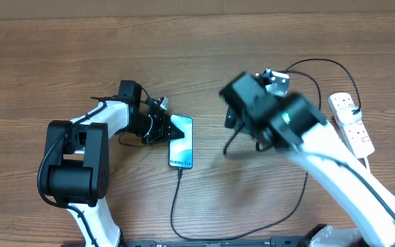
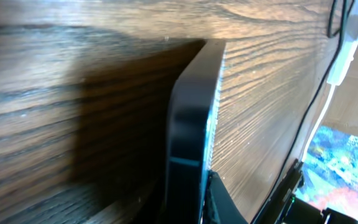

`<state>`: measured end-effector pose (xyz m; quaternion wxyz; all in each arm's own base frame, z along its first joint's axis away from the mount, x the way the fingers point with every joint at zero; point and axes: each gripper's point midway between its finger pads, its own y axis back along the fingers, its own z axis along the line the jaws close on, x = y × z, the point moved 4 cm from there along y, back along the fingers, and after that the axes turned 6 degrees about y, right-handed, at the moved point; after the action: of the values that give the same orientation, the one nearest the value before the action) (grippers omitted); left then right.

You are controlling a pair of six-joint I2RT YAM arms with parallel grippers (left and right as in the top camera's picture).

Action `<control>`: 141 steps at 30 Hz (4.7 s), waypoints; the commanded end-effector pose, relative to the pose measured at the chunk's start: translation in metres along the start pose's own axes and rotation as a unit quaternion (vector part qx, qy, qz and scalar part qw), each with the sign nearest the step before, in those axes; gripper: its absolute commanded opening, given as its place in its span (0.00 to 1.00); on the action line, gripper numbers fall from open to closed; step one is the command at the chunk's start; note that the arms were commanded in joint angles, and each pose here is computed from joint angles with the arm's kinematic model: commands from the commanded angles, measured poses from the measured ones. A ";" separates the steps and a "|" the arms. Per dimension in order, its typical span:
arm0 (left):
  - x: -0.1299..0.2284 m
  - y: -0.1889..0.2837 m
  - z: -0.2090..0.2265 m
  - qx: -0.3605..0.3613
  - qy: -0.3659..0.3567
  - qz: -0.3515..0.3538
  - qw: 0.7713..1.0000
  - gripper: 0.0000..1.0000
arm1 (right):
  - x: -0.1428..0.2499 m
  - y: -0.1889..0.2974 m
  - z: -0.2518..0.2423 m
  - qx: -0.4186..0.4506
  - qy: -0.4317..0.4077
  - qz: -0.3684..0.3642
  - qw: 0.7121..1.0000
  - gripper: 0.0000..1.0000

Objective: Plug charger to phone and switch on socket
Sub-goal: 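Open the left gripper off the phone and move right gripper to power strip, then retract the left arm and position the right gripper over the strip's switch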

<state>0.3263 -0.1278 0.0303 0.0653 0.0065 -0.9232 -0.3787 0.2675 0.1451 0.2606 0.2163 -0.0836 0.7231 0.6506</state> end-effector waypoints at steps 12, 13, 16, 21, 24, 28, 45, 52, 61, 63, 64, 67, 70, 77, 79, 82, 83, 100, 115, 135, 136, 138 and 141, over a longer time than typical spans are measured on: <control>0.001 -0.006 0.057 -0.166 0.041 -0.024 0.985 0.41 | -0.032 -0.017 -0.116 0.042 -0.198 0.070 0.977 1.00; 0.001 -0.005 0.058 -0.169 0.041 -0.025 0.984 0.43 | -0.033 -0.019 -0.120 0.038 -0.209 0.075 0.974 1.00; 0.001 -0.004 0.061 -0.181 0.046 -0.026 0.982 0.49 | -0.034 -0.020 -0.130 0.037 -0.229 0.082 0.969 1.00; 0.003 -0.001 0.069 -0.211 0.081 -0.032 0.973 0.60 | -0.034 -0.021 -0.133 0.042 -0.232 0.083 0.968 1.00; 0.006 0.002 0.076 -0.241 0.095 -0.035 0.965 0.60 | -0.035 -0.021 -0.132 0.039 -0.233 0.079 0.968 1.00; 0.010 0.003 0.077 -0.245 0.112 -0.030 0.962 0.60 | -0.036 -0.021 -0.132 0.038 -0.234 0.077 0.968 1.00; -0.007 0.072 0.044 -0.296 0.191 -0.073 0.933 0.76 | -0.022 -0.022 -0.187 0.085 -0.315 0.123 0.937 1.00; -0.021 0.210 -0.057 -0.339 0.114 -0.265 0.895 0.78 | -0.024 -0.028 -0.248 0.114 -0.419 0.105 0.895 0.40; 0.071 0.319 -0.124 -0.304 0.102 -0.454 0.831 1.00 | -0.031 -0.068 -0.287 0.125 -0.439 0.114 0.882 0.04; 0.097 0.338 -0.123 -0.317 0.116 -0.490 0.804 1.00 | -0.029 -0.084 -0.291 0.123 -0.431 0.141 0.883 0.04; 0.110 0.348 -0.123 -0.321 0.123 -0.509 0.789 1.00 | -0.026 -0.093 -0.294 0.123 -0.427 0.158 0.882 0.04; 0.145 0.367 -0.123 -0.322 0.137 -0.552 0.757 1.00 | -0.020 -0.120 -0.301 0.112 -0.423 0.206 0.875 0.04; 0.174 0.378 -0.123 -0.314 0.142 -0.578 0.740 1.00 | -0.020 -0.145 -0.304 0.074 -0.418 0.237 0.874 0.04; 0.205 0.382 -0.120 -0.308 0.140 -0.589 0.734 1.00 | -0.028 -0.173 -0.311 0.042 -0.416 0.244 0.875 0.04; 0.205 0.380 -0.118 -0.312 0.142 -0.583 0.736 1.00 | -0.033 -0.179 -0.311 0.032 -0.415 0.233 0.879 0.04; 0.204 0.376 -0.115 -0.319 0.145 -0.574 0.740 0.99 | -0.040 -0.188 -0.308 0.005 -0.404 0.221 0.888 0.04; 0.203 0.375 -0.114 -0.320 0.145 -0.572 0.741 0.99 | -0.043 -0.191 -0.308 0.000 -0.403 0.217 0.889 0.04; 0.203 0.372 -0.115 -0.314 0.144 -0.567 0.748 1.00 | -0.055 -0.225 -0.317 -0.001 -0.386 0.266 0.883 0.04; 0.203 0.370 -0.116 -0.310 0.142 -0.564 0.752 1.00 | -0.053 -0.255 -0.303 -0.007 -0.370 0.281 0.885 0.04; 0.204 0.369 -0.114 -0.313 0.144 -0.560 0.754 0.99 | -0.074 -0.239 -0.303 -0.010 -0.366 0.266 0.892 0.04; 0.204 0.369 -0.114 -0.313 0.144 -0.559 0.754 1.00 | -0.073 -0.240 -0.302 -0.010 -0.365 0.267 0.892 0.04; 0.205 0.369 -0.113 -0.315 0.145 -0.557 0.755 1.00 | -0.070 -0.245 -0.296 -0.010 -0.359 0.277 0.891 0.04; 0.206 0.368 -0.112 -0.318 0.145 -0.554 0.755 1.00 | -0.063 -0.252 -0.290 -0.010 -0.354 0.293 0.888 0.04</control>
<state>0.1513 0.0445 0.3920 -0.0281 0.5505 -0.5609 -0.6177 0.3619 -0.2031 0.0918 0.2873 0.3605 0.5913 0.6617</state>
